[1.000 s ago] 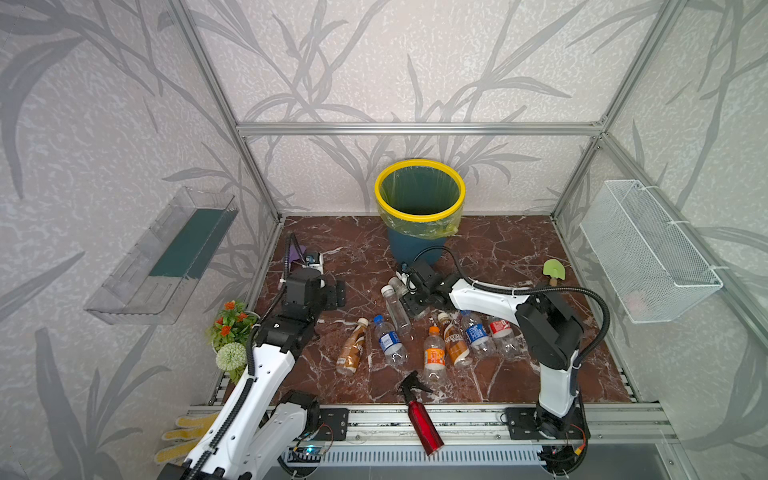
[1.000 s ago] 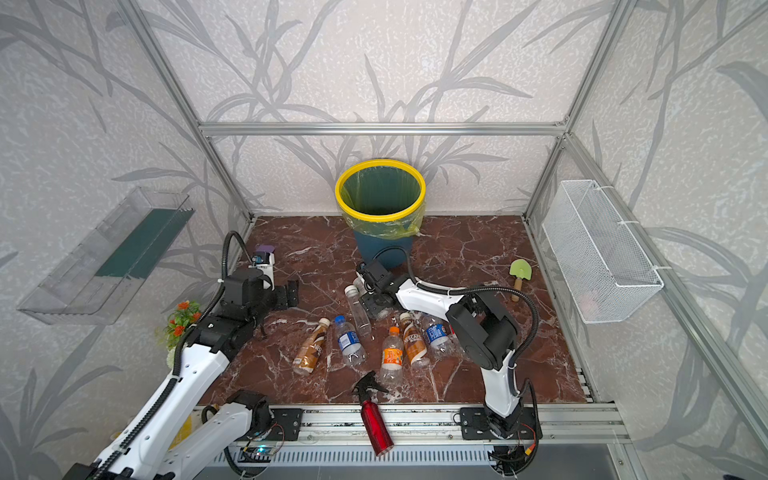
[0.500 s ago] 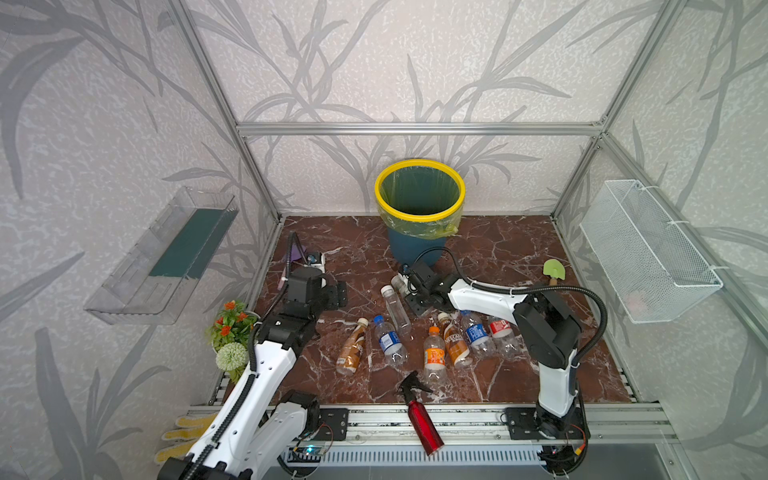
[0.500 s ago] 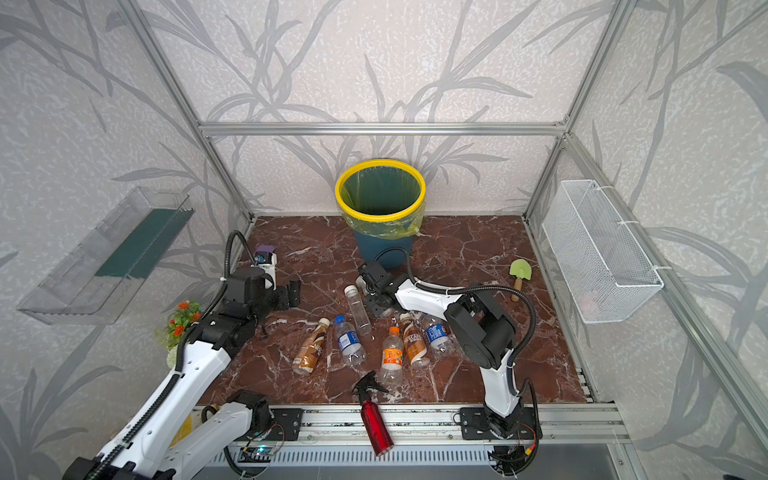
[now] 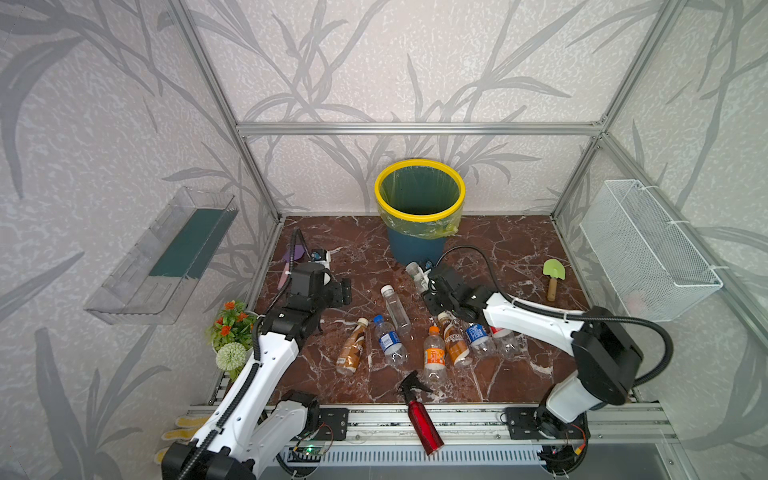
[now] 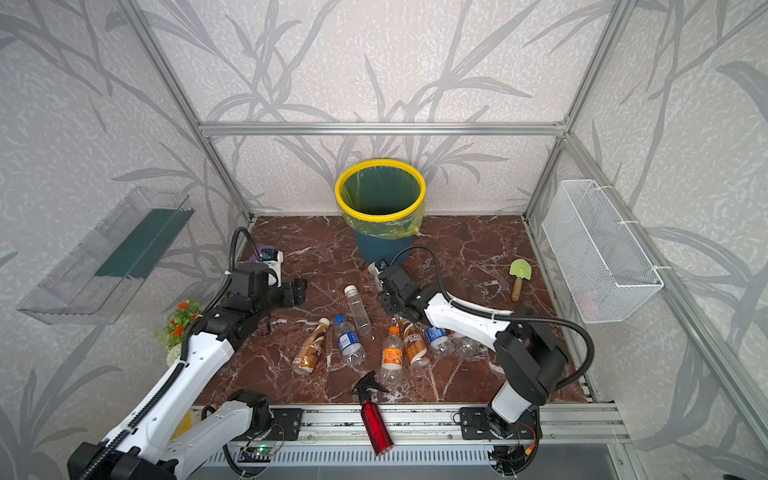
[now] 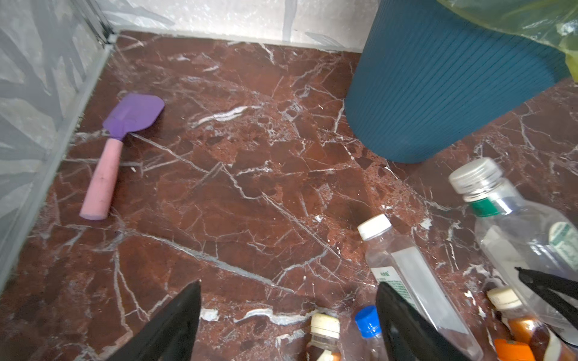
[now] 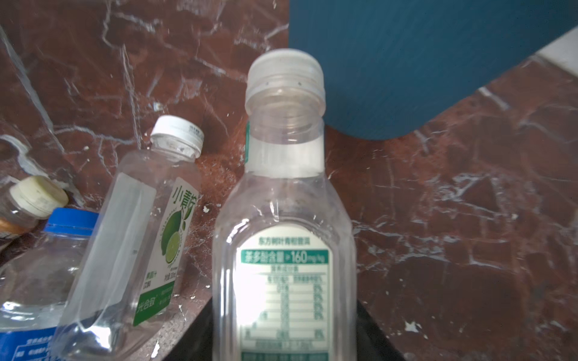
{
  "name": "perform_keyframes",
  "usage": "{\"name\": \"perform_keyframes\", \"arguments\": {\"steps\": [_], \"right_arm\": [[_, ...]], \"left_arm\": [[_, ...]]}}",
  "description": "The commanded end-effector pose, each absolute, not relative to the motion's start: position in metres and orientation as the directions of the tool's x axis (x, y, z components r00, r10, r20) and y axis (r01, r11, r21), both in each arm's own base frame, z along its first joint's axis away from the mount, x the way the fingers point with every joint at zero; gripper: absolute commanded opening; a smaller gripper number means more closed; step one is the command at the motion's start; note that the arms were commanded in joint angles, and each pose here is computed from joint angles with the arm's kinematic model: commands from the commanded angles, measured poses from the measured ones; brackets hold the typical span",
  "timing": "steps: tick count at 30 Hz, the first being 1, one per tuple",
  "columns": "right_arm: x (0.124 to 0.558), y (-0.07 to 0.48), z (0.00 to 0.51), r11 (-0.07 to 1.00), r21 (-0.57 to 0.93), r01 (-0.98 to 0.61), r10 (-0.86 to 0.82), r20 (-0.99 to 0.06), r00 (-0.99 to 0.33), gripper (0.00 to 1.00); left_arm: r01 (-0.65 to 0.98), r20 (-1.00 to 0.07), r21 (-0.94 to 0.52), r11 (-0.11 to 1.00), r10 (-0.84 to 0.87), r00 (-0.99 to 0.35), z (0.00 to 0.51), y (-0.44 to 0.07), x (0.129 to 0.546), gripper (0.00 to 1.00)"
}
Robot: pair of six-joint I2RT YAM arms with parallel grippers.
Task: Throw the plastic bottles in the bin
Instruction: 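Grasp the green-labelled clear bottle with the right gripper while the left arm withdraws, then carry the green-labelled bottle over the bin and open the right gripper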
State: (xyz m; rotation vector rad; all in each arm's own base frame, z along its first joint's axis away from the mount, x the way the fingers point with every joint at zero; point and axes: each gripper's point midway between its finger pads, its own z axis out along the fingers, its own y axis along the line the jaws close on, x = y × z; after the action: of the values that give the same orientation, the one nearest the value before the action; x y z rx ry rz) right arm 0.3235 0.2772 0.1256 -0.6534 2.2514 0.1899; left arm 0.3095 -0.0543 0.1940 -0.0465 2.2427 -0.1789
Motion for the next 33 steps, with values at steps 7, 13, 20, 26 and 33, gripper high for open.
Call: {"name": "perform_keyframes", "arguments": {"steps": [7, 13, 20, 26, 33], "right_arm": [[0.302, 0.206, 0.212, 0.927, -0.090, -0.364, -0.230, -0.904, -0.360, 0.51], [0.273, 0.150, 0.252, 0.961, -0.108, -0.256, -0.172, -0.955, -0.240, 0.51], [0.243, 0.113, 0.327, 0.964, -0.163, -0.211, -0.156, -0.987, 0.049, 0.53], [0.259, 0.148, 0.442, 0.948, -0.182, -0.260, -0.099, -0.948, 0.302, 0.53], [0.407, 0.247, 0.492, 0.839, -0.043, -0.543, -0.071, -0.997, -0.030, 0.77]], "left_arm": [[0.062, -0.723, -0.282, 0.957, -0.170, -0.670, 0.193, -0.083, 0.320, 0.79], [0.084, -0.716, -0.284, 0.955, -0.153, -0.681, 0.191, -0.097, 0.324, 0.78], [0.114, -0.710, -0.278, 0.954, -0.124, -0.694, 0.188, -0.116, 0.327, 0.78], [0.115, -0.715, -0.294, 0.949, -0.138, -0.686, 0.191, -0.128, 0.328, 0.76], [0.085, -0.703, -0.320, 0.944, -0.176, -0.689, 0.186, -0.135, 0.320, 0.75]]}}
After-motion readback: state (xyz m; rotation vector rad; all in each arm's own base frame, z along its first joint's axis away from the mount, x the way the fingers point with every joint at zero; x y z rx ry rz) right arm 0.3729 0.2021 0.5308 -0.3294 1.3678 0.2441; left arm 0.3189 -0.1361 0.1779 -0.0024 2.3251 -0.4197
